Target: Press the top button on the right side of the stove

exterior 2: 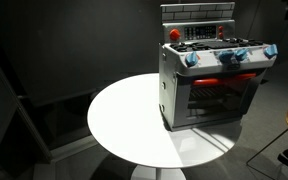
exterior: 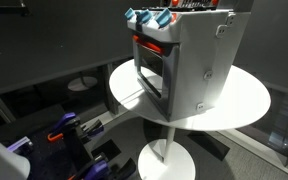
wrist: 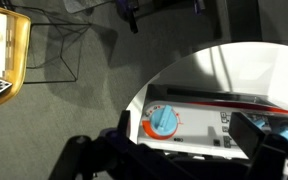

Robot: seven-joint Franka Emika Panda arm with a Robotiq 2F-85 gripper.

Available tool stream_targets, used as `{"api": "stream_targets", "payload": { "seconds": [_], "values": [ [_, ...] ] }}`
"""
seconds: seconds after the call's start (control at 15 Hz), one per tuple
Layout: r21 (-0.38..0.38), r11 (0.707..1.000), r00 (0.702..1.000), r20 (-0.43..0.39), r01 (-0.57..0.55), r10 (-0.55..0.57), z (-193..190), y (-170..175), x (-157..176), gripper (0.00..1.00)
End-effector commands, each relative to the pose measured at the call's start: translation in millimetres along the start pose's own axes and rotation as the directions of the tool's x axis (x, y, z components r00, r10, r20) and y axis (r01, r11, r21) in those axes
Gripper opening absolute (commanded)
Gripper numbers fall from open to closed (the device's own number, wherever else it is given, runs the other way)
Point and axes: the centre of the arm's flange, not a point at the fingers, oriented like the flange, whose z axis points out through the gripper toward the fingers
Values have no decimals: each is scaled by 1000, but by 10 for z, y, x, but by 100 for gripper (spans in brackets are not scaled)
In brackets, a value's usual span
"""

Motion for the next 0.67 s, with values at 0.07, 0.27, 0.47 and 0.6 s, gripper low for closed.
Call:
{"api": "stream_targets", "payload": {
  "seconds": [0.07, 0.27, 0.47, 0.6],
  "values": [
    [6, 999, 997, 57, 44, -44, 13, 98, -108, 100],
    [-11, 1000, 998, 56, 29, -28, 50, 43, -65, 100],
    [-12, 999, 998, 61, 31, -30, 65, 38, -60, 100],
    [-13, 999, 998, 62, 31, -30, 72, 34, -55, 100]
  ]
}}
